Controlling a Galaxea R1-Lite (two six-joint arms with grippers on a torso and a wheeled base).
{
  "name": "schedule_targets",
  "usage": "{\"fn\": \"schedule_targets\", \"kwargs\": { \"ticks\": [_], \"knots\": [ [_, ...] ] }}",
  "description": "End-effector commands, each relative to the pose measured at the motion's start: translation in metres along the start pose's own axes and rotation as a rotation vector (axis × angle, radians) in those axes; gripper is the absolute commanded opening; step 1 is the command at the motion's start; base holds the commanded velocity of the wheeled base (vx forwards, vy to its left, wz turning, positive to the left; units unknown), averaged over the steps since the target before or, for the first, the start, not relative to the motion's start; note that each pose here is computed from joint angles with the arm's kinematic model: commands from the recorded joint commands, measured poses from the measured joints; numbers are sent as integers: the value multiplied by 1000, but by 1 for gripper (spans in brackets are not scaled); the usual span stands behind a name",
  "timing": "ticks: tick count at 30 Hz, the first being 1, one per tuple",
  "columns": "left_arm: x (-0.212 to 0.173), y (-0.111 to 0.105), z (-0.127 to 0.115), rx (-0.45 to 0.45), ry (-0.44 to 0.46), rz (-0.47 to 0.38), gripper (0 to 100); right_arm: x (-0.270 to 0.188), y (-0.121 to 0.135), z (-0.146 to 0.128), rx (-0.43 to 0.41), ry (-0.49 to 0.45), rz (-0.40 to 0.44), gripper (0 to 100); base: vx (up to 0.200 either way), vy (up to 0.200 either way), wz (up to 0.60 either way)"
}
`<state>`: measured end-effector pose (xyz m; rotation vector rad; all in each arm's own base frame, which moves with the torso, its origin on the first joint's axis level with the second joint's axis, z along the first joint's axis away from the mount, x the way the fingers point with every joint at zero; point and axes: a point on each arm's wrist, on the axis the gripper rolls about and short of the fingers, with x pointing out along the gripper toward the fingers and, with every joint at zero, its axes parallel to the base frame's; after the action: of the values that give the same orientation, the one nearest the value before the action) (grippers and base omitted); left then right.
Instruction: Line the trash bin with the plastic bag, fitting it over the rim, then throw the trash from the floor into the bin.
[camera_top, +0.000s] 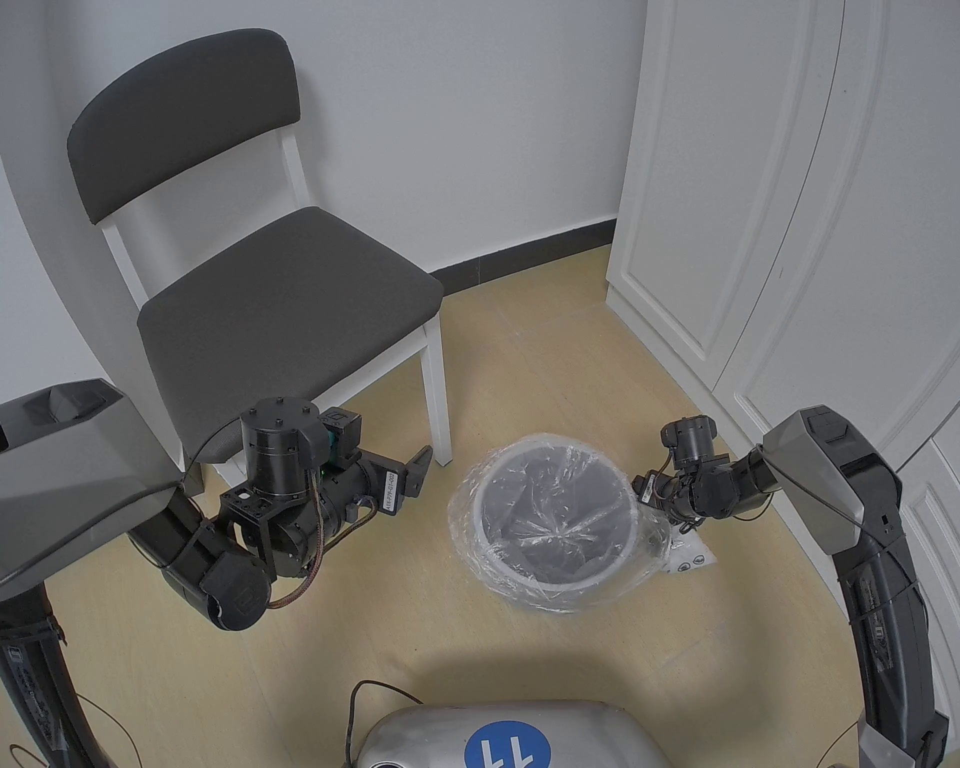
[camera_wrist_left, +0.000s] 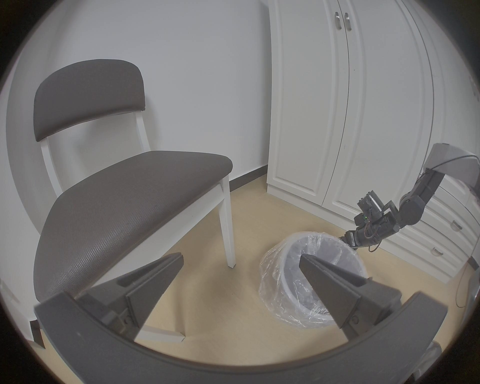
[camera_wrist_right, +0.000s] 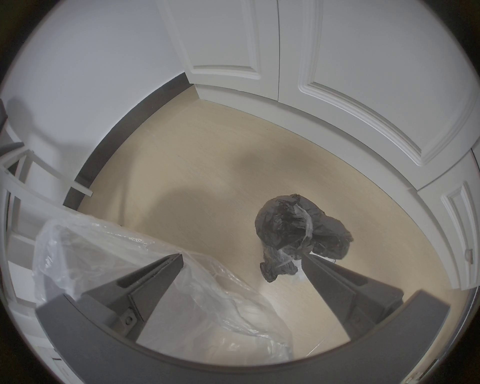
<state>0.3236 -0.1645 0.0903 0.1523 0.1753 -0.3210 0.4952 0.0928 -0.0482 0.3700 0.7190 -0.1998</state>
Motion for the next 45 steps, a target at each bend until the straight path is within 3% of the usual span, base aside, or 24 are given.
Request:
{"fn": "schedule_targets", "kwargs": {
  "ticks": [1, 12, 23, 28, 34, 36, 41, 45],
  "knots": [
    [0, 0, -1, 1, 2, 0, 100, 19, -9, -12, -19, 19, -18, 100, 0, 0, 0],
    [1, -1, -3, 3, 9, -3, 100, 21, -15, -4, -28, 16, -40, 100, 0, 0, 0],
    [-4, -10, -4, 8, 15, -29, 100, -70, -18, 20, -52, -10, -31, 100, 0, 0, 0],
    [-16, -11, 0, 9, -28, -36, 100, -138, -25, 7, -156, -31, -57, 100, 0, 0, 0],
    [-33, -17, 13, 8, -62, -63, 100, -198, -37, 0, -214, -99, -39, 100, 0, 0, 0],
    [-40, -20, 16, 7, -70, -76, 100, -237, -42, 3, -250, -198, 14, 100, 0, 0, 0],
    [-54, -23, 23, 4, -92, -98, 100, -296, -54, 6, -337, -335, 71, 100, 0, 0, 0],
    [-62, -24, 29, 1, -109, -125, 100, -331, -60, 9, -288, -418, 119, 100, 0, 0, 0]
  ]
}}
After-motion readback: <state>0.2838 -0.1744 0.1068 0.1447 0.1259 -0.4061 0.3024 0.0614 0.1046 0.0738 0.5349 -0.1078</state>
